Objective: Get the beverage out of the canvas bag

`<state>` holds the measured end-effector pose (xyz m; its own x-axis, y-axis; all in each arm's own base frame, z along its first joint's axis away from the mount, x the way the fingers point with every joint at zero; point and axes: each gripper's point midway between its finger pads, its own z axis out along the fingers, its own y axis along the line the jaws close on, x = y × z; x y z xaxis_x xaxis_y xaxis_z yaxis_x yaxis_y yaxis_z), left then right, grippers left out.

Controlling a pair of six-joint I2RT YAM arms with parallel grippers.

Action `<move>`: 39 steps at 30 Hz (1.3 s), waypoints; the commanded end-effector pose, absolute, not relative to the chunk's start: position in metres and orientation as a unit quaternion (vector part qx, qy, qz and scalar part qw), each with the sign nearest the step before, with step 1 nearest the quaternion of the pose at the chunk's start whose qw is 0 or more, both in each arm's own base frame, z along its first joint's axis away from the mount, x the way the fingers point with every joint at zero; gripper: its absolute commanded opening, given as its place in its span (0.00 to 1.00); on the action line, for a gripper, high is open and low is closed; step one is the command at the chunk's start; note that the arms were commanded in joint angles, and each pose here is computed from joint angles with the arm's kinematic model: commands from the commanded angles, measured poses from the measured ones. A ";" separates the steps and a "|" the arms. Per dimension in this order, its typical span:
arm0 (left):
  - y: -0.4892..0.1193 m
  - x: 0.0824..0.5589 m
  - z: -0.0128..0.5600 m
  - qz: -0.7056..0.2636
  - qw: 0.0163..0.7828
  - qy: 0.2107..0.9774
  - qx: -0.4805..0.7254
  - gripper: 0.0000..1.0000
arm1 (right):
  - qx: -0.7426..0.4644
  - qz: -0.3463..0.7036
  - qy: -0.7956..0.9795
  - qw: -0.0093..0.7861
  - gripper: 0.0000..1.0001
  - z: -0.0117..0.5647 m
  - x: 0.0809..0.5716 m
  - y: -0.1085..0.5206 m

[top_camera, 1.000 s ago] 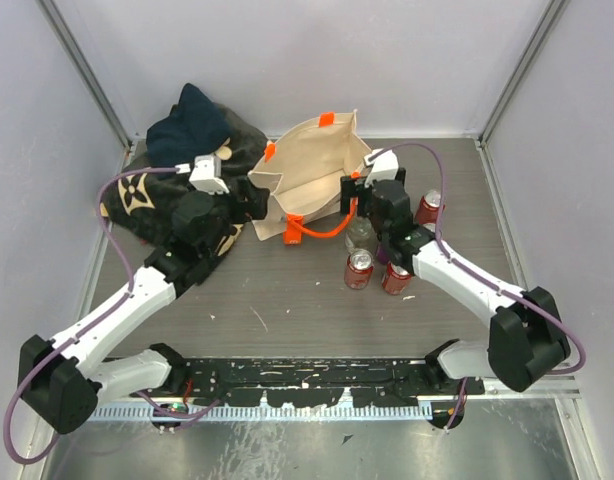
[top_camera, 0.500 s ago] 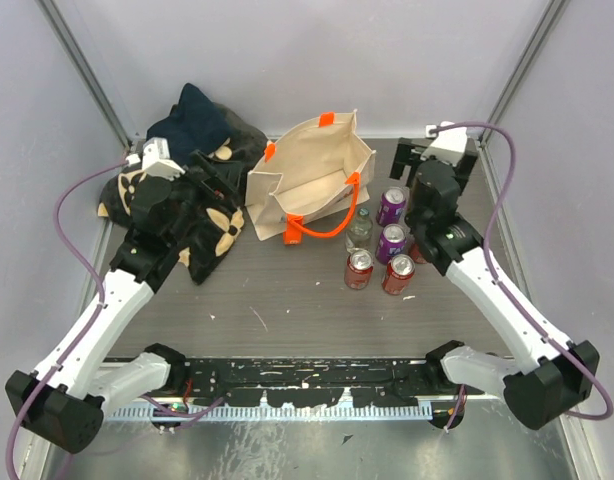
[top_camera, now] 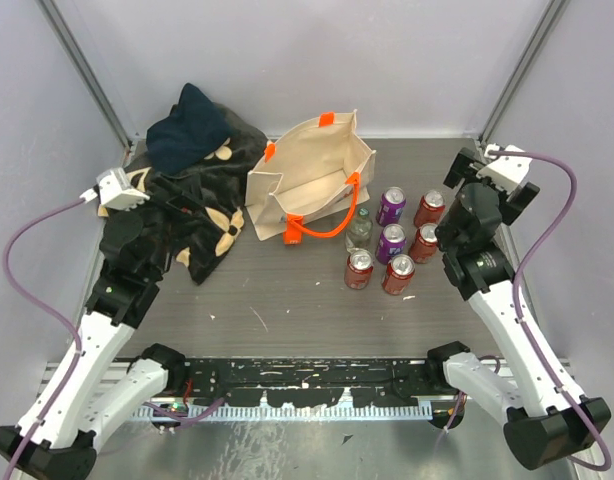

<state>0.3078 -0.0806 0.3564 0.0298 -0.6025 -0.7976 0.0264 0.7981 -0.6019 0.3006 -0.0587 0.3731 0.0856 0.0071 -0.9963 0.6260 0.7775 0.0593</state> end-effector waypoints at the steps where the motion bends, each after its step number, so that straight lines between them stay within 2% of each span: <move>1: -0.028 0.291 0.343 -0.084 0.704 0.667 -0.231 0.98 | 0.304 -0.241 0.616 0.685 1.00 0.381 0.291 -0.085; 10: 0.015 0.261 0.345 0.010 0.721 0.647 -0.248 0.98 | 0.352 -0.231 0.623 0.659 1.00 0.367 0.303 -0.131; 23: 0.022 0.252 0.326 0.012 0.693 0.661 -0.287 0.98 | 0.351 -0.219 0.658 0.630 1.00 0.341 0.330 -0.140; 29: 0.036 0.247 0.316 0.039 0.664 0.657 -0.355 0.98 | 0.348 -0.211 0.660 0.632 1.00 0.341 0.335 -0.138; 39: 0.037 0.243 0.318 0.001 0.686 0.623 -0.376 0.98 | 0.345 -0.204 0.662 0.634 1.00 0.338 0.334 -0.135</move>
<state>0.2458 0.0292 0.3117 0.1431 -0.4381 -0.8875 -0.4634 0.7627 -0.4512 0.3320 -0.1367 0.3105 -0.0581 0.1932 -0.9794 0.7319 0.6755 0.0899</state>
